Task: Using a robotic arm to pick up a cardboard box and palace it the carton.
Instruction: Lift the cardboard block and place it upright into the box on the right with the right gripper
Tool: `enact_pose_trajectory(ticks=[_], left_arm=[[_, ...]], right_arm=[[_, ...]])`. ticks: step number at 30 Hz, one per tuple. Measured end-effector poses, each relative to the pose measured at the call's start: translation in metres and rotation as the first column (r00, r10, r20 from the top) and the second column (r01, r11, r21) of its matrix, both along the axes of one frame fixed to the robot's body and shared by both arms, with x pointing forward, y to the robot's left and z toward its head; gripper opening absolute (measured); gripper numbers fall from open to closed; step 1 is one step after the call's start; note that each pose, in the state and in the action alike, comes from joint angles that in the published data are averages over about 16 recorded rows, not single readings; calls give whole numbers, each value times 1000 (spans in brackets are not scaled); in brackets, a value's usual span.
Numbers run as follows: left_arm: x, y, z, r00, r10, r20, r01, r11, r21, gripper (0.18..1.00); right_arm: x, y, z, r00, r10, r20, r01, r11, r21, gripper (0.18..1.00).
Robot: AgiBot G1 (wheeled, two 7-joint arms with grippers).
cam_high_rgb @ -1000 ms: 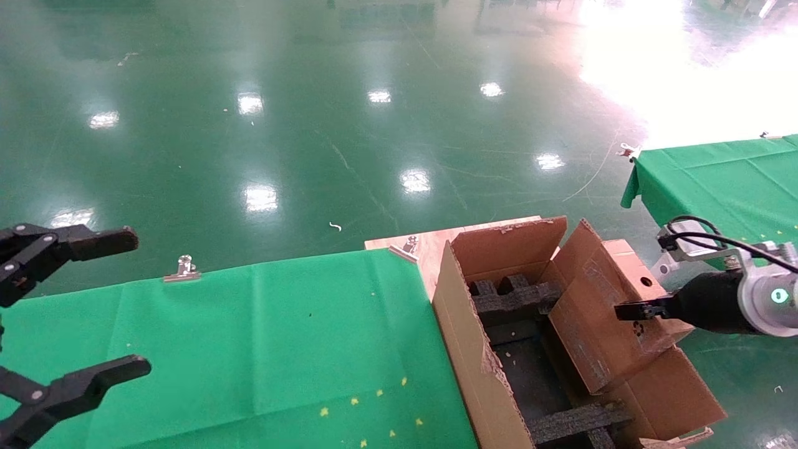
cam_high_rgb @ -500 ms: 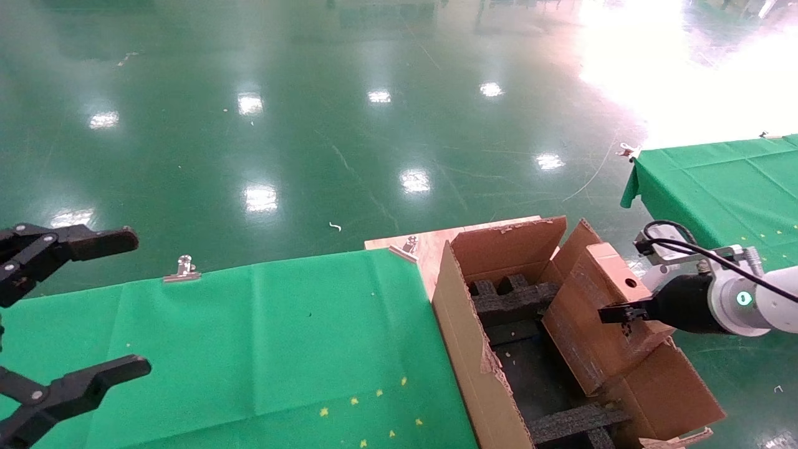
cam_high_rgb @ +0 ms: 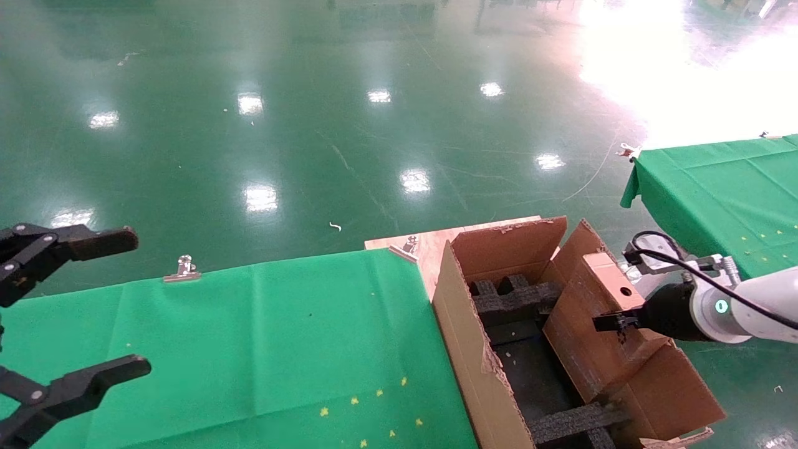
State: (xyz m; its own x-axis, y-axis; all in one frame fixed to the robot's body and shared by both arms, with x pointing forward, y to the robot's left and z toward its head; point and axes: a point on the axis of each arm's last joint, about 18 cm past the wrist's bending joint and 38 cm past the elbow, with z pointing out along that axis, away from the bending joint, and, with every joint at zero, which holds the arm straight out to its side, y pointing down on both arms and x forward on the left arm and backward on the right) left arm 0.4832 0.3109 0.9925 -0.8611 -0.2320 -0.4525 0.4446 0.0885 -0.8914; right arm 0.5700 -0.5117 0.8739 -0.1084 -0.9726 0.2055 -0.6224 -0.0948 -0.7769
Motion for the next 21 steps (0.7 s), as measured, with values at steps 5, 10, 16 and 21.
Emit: enact_pose_trajectory(ticks=[5, 10, 16, 21], left_arm=[[0, 0, 0, 1000, 0, 0, 0, 1000, 0, 1001], [0, 0, 0, 1000, 0, 0, 0, 1000, 0, 1001], [0, 0, 0, 1000, 0, 0, 0, 1000, 0, 1001], [0, 0, 0, 1000, 0, 0, 0, 1000, 0, 1001]], right_arm=[[5, 3, -7, 1000, -3, 3, 3, 1000, -8, 328], [9, 6, -16, 1000, -3, 4, 3, 1000, -18, 327], [13, 8, -27, 1000, -1, 1, 1, 1000, -28, 327], [15, 10, -37, 1000, 0, -8, -1, 1000, -30, 327]])
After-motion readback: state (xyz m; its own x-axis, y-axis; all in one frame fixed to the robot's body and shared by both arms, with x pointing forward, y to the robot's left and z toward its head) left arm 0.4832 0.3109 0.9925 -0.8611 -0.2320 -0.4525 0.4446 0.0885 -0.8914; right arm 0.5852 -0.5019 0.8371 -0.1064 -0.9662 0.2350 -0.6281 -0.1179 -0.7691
